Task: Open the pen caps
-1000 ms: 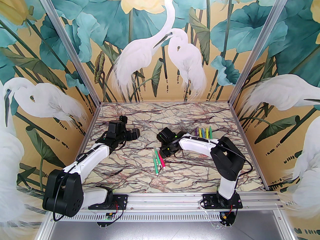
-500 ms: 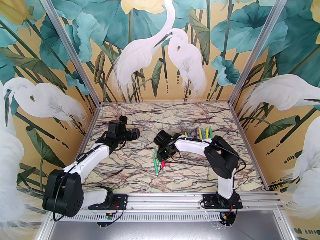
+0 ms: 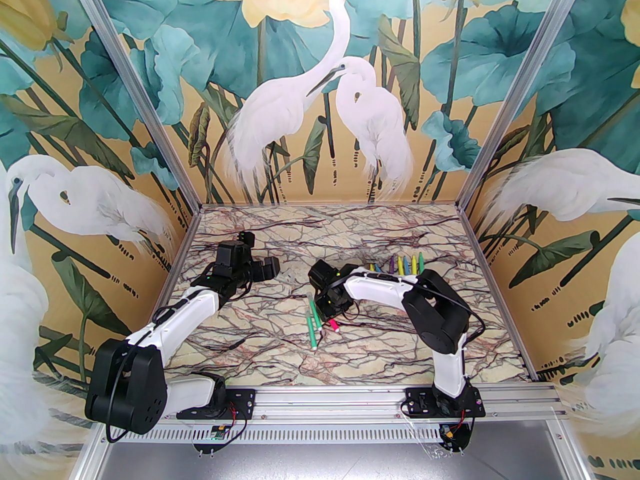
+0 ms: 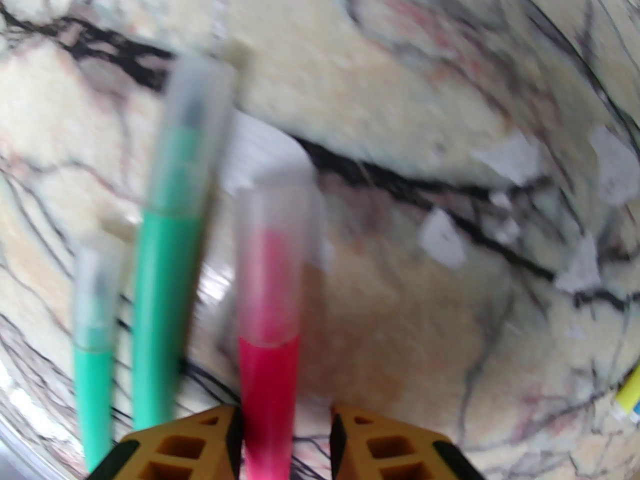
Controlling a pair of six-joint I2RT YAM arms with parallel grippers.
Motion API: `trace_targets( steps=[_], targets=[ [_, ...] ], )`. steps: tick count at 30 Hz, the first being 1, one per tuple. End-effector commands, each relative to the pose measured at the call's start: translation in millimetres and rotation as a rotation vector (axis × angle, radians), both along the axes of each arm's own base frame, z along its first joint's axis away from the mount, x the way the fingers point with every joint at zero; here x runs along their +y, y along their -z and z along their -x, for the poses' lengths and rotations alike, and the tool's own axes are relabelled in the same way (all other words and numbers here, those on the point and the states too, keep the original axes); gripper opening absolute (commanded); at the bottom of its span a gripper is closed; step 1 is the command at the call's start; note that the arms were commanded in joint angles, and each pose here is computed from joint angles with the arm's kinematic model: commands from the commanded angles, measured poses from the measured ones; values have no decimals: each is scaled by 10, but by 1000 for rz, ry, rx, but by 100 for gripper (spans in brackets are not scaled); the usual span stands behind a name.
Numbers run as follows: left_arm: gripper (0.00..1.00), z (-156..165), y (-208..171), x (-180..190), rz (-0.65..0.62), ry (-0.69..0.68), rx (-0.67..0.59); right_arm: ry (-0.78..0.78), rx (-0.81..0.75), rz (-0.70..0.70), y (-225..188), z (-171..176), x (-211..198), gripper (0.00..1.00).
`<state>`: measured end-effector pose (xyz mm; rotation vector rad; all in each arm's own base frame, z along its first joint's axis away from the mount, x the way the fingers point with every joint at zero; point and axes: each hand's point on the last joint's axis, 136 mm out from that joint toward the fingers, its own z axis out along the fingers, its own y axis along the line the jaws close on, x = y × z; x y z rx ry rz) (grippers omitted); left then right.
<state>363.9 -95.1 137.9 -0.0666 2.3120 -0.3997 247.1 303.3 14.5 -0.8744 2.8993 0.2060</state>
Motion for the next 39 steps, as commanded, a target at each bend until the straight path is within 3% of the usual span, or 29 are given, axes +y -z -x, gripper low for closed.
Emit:
trace_targets(
  steps=[1,13,28,32,39],
  targets=[
    [92,-20,-44,55,-6,-17,-21,0,4,69,7,39,-65,35],
    [92,-14,11,56,-9,-14,-20,-67,35,124,101,111,-7,29],
    [92,-32,-3,30,4,-4,-20,-79,38,168,287,78,-41,12],
    [92,-32,-16,-8,15,15,-19,-52,27,118,236,29,-51,8],
    [92,-5,-32,-156,71,84,-16,44,-3,-87,-55,-175,-108,1]
  ],
)
